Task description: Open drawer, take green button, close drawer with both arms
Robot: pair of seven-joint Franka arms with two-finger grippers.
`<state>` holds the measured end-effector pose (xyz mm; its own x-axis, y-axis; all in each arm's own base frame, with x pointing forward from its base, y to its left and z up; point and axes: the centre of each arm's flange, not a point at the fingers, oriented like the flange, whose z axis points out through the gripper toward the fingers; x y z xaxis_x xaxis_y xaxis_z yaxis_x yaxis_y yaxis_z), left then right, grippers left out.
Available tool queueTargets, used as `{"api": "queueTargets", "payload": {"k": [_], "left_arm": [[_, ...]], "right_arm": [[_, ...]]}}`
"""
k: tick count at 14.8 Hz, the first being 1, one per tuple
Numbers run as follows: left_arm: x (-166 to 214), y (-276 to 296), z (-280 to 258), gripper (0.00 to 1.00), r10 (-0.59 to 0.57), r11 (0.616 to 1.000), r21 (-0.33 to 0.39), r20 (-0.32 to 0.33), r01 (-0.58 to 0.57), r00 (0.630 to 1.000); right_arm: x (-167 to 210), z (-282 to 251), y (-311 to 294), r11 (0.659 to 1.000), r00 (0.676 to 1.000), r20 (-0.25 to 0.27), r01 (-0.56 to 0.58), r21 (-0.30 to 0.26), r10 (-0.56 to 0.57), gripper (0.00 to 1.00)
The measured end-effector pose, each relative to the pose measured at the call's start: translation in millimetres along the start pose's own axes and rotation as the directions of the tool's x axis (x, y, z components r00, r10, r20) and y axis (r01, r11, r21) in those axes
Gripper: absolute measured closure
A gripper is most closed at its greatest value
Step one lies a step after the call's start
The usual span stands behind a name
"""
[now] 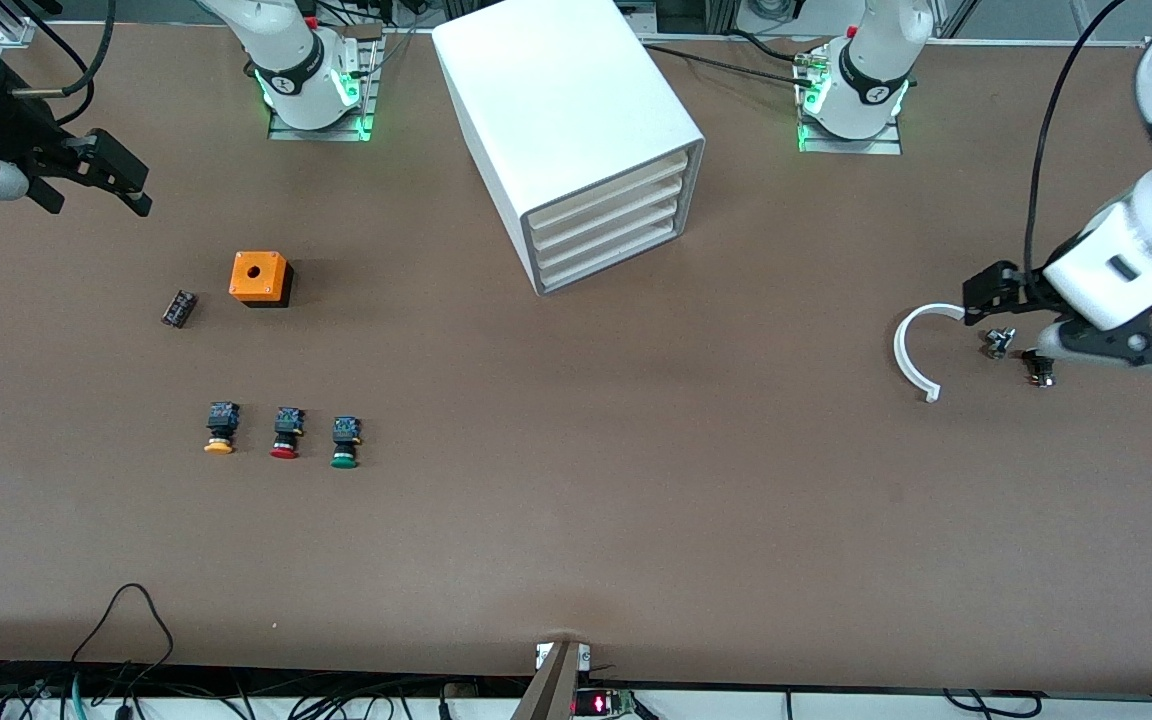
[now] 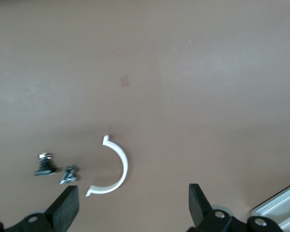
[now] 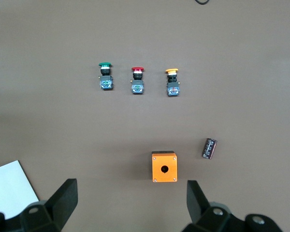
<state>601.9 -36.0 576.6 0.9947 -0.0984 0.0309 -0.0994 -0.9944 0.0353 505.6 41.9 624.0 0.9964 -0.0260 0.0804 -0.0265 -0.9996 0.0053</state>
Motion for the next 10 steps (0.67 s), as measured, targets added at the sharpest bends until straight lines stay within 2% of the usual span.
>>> {"api": "queueTargets", "payload": {"k": [2,5,7,10], "left_arm": [[-27.8,-15.0,-5.1,0.00,-0.034,0.999,-0.029,-0.052,0.032,0.998],[-51.1,-14.2,-9.4,0.00,0.001,0.998,0.059,-0.067,0.003,0.998],[-51.8,-9.1,-4.5,0.00,0.017,0.997,0.076,-0.054,-0.012,0.998],[-56.7,-7.3,2.7,0.00,0.017,0.997,0.074,0.005,-0.017,1.000]], "right_arm": [[-0.4,0.3,-0.1,1.000,1.000,0.004,0.000,0.000,0.000,0.00],[-0.6,0.5,-0.1,1.000,1.000,0.006,0.001,0.000,-0.001,0.00],[-0.7,0.5,-0.2,1.000,1.000,0.006,0.001,0.000,-0.001,0.00],[-0.7,0.6,-0.2,1.000,1.000,0.006,0.001,0.000,-0.001,0.00]]}}
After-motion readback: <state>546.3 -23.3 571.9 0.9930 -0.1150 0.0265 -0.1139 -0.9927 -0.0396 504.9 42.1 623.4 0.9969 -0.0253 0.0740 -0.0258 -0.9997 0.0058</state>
